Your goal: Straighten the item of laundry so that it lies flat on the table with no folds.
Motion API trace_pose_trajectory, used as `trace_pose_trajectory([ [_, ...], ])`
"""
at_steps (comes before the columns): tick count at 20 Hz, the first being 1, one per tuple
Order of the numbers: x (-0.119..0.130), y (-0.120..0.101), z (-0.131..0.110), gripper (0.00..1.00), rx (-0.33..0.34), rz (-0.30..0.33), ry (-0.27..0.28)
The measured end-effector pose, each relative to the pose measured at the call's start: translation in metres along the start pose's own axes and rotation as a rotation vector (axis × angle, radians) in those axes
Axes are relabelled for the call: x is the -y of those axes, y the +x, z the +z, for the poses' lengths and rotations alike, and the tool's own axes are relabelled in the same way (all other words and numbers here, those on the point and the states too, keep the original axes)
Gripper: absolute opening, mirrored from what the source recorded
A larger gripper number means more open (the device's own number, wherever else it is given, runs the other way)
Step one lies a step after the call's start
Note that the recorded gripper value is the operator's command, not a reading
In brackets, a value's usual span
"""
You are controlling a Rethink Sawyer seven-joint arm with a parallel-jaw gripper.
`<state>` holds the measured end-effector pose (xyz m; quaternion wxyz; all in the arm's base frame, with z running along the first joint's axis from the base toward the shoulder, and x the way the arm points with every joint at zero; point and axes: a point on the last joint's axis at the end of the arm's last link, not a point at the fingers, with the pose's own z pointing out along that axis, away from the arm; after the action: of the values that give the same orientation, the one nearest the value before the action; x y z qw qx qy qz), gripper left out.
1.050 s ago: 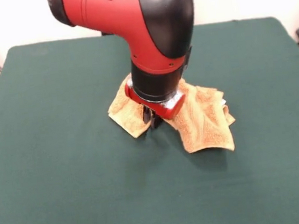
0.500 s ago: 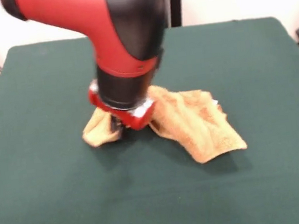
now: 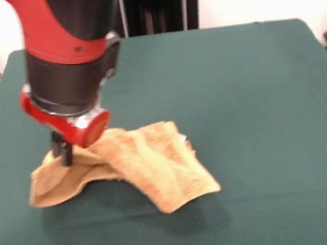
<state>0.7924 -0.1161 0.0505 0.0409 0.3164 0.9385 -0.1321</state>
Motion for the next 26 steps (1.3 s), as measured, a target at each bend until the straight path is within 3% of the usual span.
trace_pose_trajectory([
  [6, 0.022, -0.039, 0.017, 0.00, 0.135, 0.029, -0.054],
  [11, 0.029, -0.049, 0.025, 0.00, 0.177, 0.032, -0.075],
  [12, 0.028, -0.053, 0.030, 1.00, 0.208, 0.032, -0.101],
  [16, 0.027, -0.057, 0.032, 1.00, 0.236, 0.032, -0.119],
  [20, 0.017, -0.067, 0.034, 1.00, 0.330, 0.037, -0.187],
  [26, 0.009, -0.072, 0.033, 1.00, 0.400, 0.035, -0.224],
])
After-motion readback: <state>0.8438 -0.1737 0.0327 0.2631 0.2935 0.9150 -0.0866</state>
